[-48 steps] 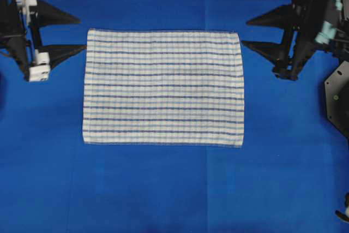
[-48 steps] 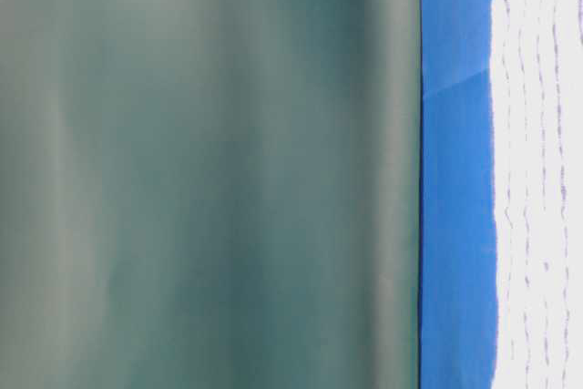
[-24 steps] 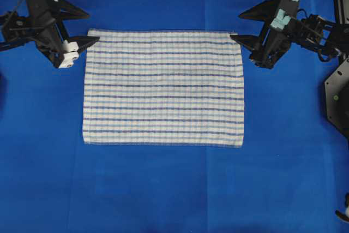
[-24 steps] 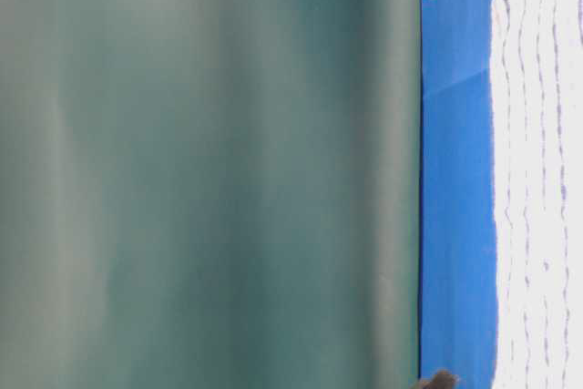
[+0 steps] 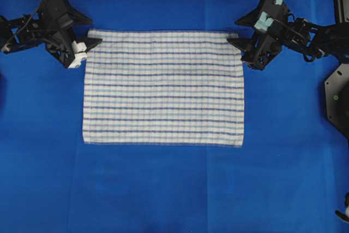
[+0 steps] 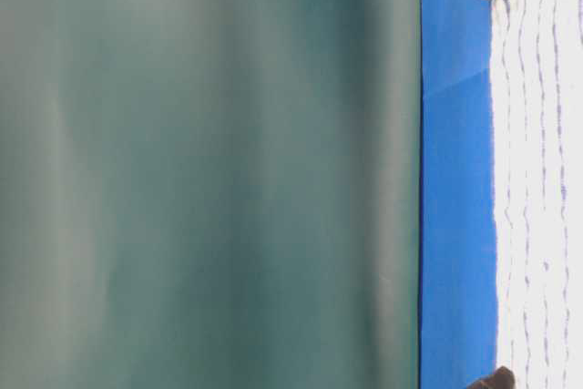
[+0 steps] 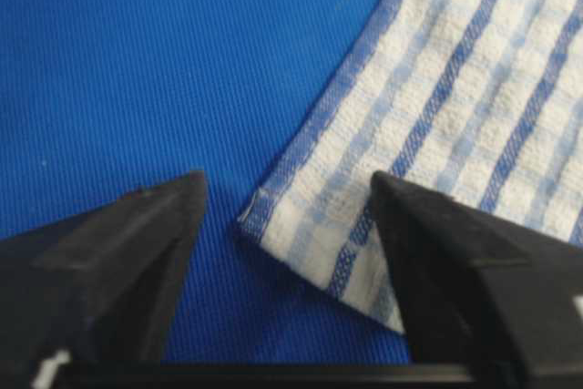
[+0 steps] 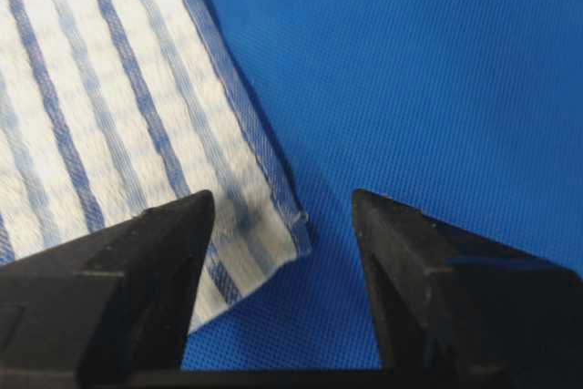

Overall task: Fold the blue towel.
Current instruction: 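Move both grippers to the towel's far corners and pinch them, then pull the far edge toward the near edge with both grippers, release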

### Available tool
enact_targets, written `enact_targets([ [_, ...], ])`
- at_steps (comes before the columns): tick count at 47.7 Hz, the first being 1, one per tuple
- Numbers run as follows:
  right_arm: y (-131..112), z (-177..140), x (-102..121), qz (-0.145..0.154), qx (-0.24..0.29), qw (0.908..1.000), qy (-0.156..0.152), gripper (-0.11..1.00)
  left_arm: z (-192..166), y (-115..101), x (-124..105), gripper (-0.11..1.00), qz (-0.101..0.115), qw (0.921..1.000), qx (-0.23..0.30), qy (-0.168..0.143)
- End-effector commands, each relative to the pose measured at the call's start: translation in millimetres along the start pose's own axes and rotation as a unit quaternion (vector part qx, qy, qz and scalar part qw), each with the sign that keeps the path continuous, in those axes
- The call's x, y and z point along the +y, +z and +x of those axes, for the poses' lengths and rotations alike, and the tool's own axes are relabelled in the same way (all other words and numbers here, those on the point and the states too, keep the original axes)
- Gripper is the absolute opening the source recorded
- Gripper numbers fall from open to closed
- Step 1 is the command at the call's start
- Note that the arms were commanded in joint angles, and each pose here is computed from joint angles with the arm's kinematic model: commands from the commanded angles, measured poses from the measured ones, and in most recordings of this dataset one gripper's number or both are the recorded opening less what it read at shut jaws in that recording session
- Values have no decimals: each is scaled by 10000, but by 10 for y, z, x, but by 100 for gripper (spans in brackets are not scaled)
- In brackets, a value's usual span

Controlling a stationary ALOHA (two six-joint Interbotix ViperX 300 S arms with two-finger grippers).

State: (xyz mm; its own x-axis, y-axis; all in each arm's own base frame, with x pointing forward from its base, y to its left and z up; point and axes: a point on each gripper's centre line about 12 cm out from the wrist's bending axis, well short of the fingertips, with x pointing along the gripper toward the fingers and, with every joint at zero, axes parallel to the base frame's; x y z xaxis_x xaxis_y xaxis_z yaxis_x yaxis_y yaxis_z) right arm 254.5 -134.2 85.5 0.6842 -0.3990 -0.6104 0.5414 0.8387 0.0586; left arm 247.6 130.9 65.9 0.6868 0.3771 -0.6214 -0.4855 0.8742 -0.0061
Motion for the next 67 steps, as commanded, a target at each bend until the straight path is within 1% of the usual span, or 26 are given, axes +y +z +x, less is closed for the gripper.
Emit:
enact_targets([
  [1,39,25,-11,66,-85,9999,-34,65,20,24,4,60,-27,10000,-31,10],
  [5,8,32,-14,63,-32,10000,-40,60,30,5,5,45,-42,10000,8,10],
  [8,-4,28,-11,58,-17,10000,-36,55,32,0,1,32,-43,10000,15,9],
  [9,-4,28,-11,58,-17,10000,-36,53,34,-4,-4,30,-24,10000,23,-1],
  [14,-13,26,-3,48,0,10000,-24,37,33,-6,-29,12,-2,10000,31,-33],
  [17,-6,28,2,43,-15,10000,-17,28,33,-4,-39,6,14,10000,24,-49],
  [21,-7,27,16,29,-14,10000,1,18,33,-5,-47,5,24,10000,24,-61],
  [24,-1,29,16,30,-21,10000,2,12,35,1,-60,5,38,10000,16,-79],
  [26,-1,29,16,30,-21,10000,2,10,33,4,-68,5,41,10000,9,-88],
  [37,80,-6,38,33,-133,9999,37,9,6,65,-106,5,89,9998,-83,-144],
  [40,117,-46,66,9,-176,9998,85,9,-37,124,-137,5,103,9996,-182,-188],
  [47,200,-161,146,-47,-249,9994,220,9,-129,219,-251,5,221,9984,-379,-358],
  [57,286,-280,182,-54,-418,9987,300,9,-192,199,-275,5,250,9981,-401,-406],
  [63,306,-361,293,-120,-361,9981,479,9,-278,254,-383,5,362,9961,-567,-578],
  [67,323,-444,401,-126,-313,9972,662,9,-370,304,-465,5,441,9938,-732,-717],
])
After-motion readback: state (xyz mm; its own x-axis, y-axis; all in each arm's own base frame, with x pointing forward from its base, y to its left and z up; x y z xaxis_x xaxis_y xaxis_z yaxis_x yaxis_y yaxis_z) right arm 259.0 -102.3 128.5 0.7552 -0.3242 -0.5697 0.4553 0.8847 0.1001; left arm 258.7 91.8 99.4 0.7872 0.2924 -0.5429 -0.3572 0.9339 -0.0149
